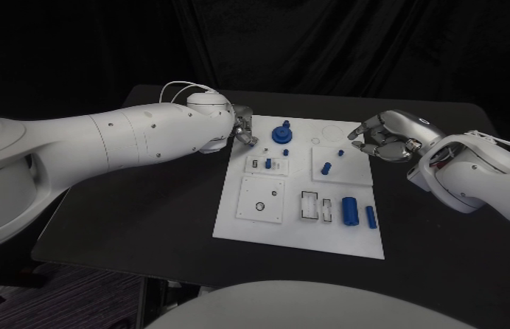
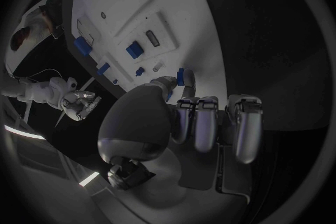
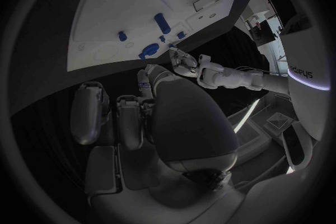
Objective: Assemble the parts on the task board
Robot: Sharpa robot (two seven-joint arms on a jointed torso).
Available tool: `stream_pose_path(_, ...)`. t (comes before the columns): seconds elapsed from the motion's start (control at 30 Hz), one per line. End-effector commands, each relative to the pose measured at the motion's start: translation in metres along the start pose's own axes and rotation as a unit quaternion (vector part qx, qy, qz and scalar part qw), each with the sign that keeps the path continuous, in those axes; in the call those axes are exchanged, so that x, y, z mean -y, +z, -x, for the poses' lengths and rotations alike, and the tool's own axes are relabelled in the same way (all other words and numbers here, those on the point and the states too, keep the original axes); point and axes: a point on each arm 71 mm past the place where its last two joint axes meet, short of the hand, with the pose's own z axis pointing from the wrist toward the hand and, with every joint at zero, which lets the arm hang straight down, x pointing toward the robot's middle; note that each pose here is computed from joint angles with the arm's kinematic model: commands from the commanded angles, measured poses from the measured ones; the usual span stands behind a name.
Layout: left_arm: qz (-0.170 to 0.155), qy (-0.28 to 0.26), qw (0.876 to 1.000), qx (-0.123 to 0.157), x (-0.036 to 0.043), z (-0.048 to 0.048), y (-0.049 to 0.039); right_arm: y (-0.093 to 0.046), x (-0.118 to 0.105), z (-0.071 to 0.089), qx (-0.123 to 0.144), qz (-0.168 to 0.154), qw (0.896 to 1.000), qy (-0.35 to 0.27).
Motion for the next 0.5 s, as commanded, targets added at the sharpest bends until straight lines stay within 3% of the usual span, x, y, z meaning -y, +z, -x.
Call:
stream_pose_path(0.03, -0.01, -0.01, 1.0, 0.023, 0.0026, 0.0001, -0.004, -0.001, 0.002, -0.001, -0.001, -0.005, 1.0, 0.0)
stream_pose_path(0.3, -0.02, -0.02, 0.999, 0.029, 0.0027, -0.0065, -0.0218, -0.001, 0.003, 0.0, -0.001, -0.007, 1.0, -0.001)
stream_pose_path(0.5, -0.011, -0.047, 0.999, 0.018, 0.0001, -0.013, -0.0337, -0.001, 0.002, 0.0, -0.001, -0.007, 1.0, -0.001)
